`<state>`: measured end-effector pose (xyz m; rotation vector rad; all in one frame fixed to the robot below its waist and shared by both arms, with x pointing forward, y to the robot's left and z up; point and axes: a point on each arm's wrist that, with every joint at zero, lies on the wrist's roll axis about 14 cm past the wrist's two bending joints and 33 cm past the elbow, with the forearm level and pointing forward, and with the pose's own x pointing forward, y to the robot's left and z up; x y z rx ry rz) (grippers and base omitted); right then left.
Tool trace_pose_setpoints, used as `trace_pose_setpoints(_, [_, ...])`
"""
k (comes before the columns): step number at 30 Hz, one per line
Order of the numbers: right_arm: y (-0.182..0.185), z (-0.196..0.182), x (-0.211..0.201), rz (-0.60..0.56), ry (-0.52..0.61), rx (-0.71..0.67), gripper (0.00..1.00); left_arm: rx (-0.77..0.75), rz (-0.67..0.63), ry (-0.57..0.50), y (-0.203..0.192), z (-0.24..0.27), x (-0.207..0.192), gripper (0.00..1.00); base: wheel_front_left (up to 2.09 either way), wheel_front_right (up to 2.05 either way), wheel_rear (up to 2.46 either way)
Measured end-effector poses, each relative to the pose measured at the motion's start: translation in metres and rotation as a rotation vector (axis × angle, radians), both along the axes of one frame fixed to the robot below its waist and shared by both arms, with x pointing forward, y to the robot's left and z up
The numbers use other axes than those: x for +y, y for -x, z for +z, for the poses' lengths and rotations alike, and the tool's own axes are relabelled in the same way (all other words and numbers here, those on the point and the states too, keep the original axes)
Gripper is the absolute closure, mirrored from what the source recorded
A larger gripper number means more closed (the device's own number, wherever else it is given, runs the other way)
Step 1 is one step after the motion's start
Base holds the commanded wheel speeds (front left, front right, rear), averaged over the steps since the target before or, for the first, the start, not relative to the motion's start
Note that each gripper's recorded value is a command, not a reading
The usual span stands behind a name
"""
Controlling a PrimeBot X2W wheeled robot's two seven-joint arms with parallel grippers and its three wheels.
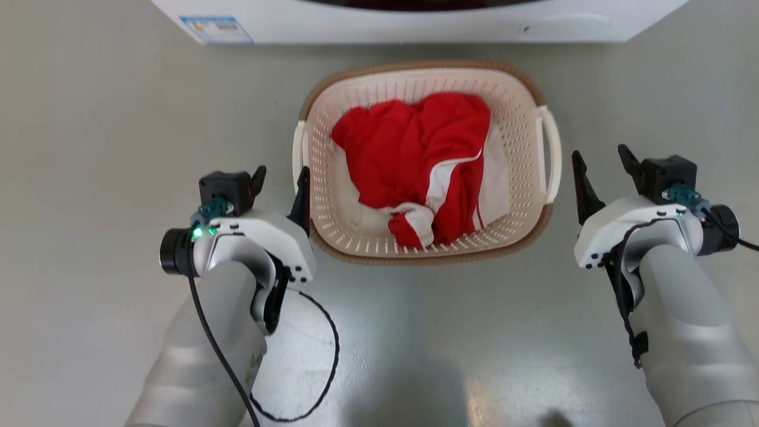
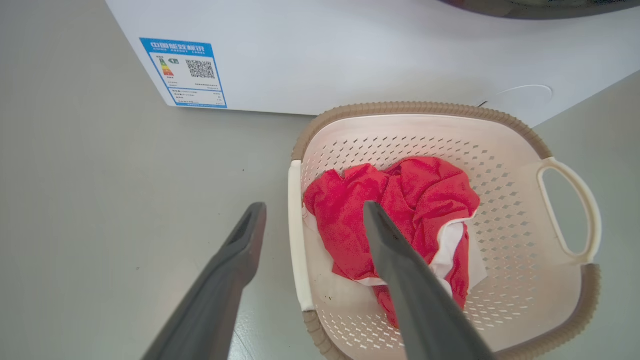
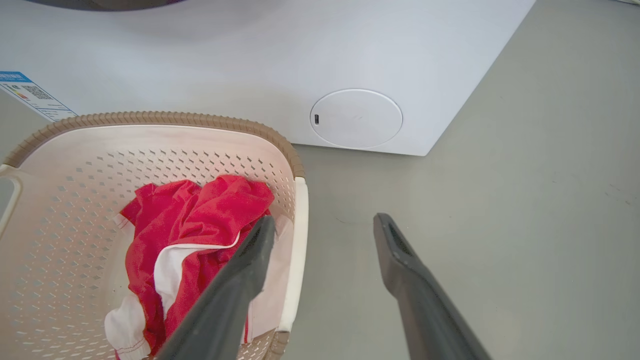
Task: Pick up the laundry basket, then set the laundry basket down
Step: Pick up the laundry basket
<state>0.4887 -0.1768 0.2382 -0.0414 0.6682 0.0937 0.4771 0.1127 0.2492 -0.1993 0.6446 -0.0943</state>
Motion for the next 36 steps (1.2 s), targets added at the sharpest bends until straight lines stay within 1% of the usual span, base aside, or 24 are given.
trace_pose_setpoints(5, [0.003, -0.025, 0.003, 0.007, -0.002, 0.059, 0.00, 0.044, 0.009, -0.009, -0.004, -0.021, 0.003, 0.00, 0.00, 0.00, 0.00])
trace_pose_setpoints(9, [0.006, -0.038, 0.004, 0.007, -0.005, 0.085, 0.00, 0.065, 0.010, -0.006, -0.005, -0.031, 0.002, 0.00, 0.00, 0.00, 0.00])
trace_pose_setpoints(18, [0.007, -0.054, 0.007, 0.013, -0.011, 0.113, 0.00, 0.110, 0.006, 0.009, 0.001, -0.050, -0.004, 0.00, 0.00, 0.00, 0.00])
trace_pose_setpoints(25, [-0.001, -0.062, 0.011, 0.027, -0.009, 0.112, 0.00, 0.127, -0.004, -0.009, -0.005, -0.061, -0.005, 0.00, 0.00, 0.00, 0.00])
trace_pose_setpoints(32, [0.004, -0.079, 0.018, 0.050, -0.015, 0.142, 0.00, 0.150, -0.014, -0.017, -0.006, -0.074, -0.004, 0.00, 0.00, 0.00, 0.00])
trace_pose_setpoints(36, [-0.004, -0.082, 0.022, 0.066, -0.014, 0.133, 0.00, 0.159, -0.023, -0.020, -0.006, -0.080, -0.005, 0.00, 0.00, 0.00, 0.00])
